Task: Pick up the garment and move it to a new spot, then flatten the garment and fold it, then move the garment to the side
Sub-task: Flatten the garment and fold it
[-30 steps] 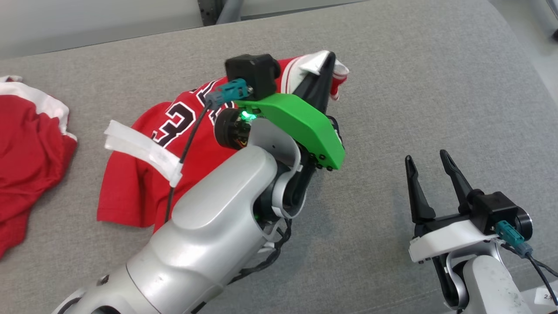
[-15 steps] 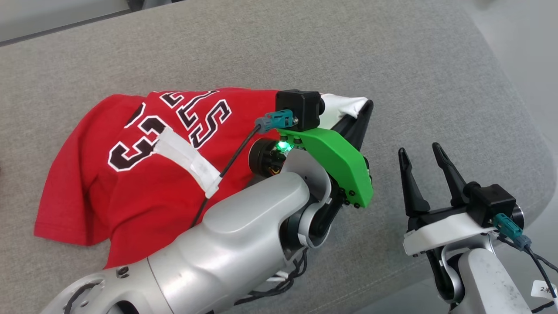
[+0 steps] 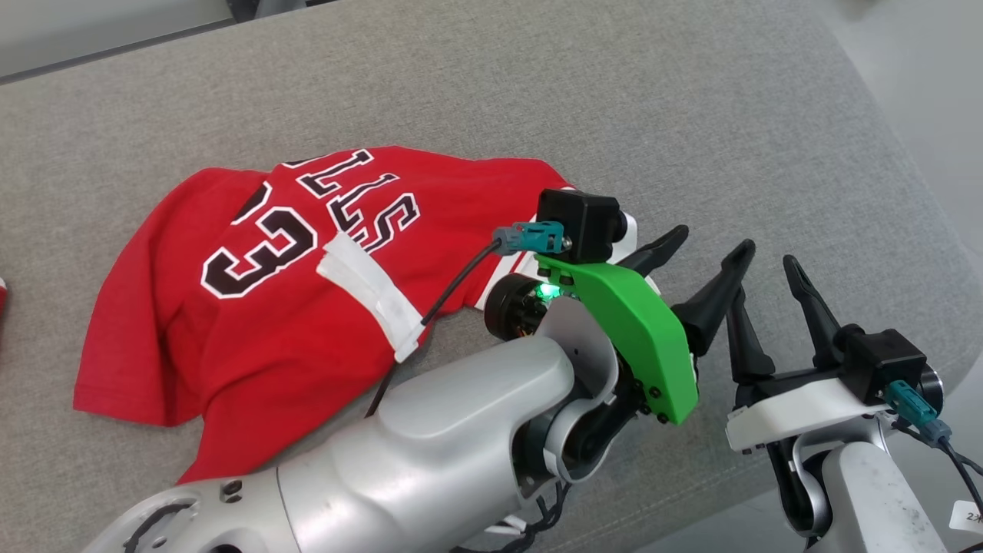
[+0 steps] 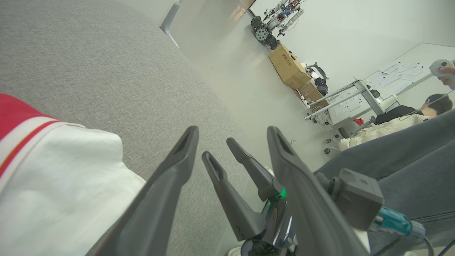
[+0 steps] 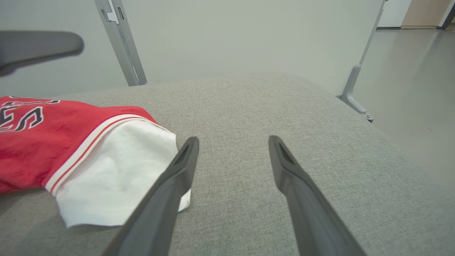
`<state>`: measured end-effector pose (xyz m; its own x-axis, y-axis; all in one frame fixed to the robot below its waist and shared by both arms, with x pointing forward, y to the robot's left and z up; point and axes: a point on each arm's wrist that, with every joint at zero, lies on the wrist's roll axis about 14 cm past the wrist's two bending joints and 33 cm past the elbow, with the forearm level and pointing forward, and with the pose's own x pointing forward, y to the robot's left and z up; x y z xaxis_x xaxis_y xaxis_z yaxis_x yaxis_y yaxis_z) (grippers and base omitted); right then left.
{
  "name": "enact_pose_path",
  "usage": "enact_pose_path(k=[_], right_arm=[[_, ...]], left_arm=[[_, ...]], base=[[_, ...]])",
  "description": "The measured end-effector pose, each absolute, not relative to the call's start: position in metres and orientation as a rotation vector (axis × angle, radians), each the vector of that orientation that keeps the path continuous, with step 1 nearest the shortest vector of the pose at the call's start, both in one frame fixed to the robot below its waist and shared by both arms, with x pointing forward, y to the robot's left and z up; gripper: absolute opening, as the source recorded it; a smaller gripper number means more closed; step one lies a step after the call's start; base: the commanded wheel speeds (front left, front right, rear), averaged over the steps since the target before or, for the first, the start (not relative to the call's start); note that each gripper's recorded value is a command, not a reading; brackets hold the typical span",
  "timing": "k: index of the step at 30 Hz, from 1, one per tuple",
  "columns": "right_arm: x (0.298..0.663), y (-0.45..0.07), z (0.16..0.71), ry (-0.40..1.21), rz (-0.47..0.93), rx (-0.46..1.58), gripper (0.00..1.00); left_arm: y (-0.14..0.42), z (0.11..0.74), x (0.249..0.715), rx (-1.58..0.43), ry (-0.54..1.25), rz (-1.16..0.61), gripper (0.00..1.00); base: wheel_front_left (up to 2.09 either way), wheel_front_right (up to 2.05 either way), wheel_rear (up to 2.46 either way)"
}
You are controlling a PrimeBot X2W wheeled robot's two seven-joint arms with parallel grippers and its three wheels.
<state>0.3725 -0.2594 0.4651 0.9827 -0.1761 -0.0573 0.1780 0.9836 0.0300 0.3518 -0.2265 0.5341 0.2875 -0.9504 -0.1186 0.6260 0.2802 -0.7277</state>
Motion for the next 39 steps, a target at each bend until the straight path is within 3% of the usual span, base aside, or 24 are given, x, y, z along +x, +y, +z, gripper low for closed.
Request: enact_pose_path(k=[5, 18, 31, 39], right_arm=[[0.378, -0.254, 0.469, 0.042, -0.154, 0.016, 1.0], [0.377, -0.24, 0.47, 0.034, -0.109, -0.018, 1.0], [0.391, -0.205, 0.477, 0.005, 0.0, -0.015, 1.0], [0.394, -0.199, 0.473, 0.014, 0.018, -0.02, 1.0]], left_arm=[[-0.205, 0.539, 0.363, -0.594, 0.468, -1.125, 1.0], [-0.047, 0.513, 0.434, -0.481, 0.223, -0.645, 1.0], [0.068, 0.442, 0.399, -0.298, 0.281, -0.317, 1.0], [0.093, 0.411, 0.383, -0.285, 0.354, -0.25, 1.0]], base=[[0.0, 0.0, 0.0], [0.0, 0.0, 0.0], [0.0, 0.0, 0.0], [0.0, 0.0, 0.0]])
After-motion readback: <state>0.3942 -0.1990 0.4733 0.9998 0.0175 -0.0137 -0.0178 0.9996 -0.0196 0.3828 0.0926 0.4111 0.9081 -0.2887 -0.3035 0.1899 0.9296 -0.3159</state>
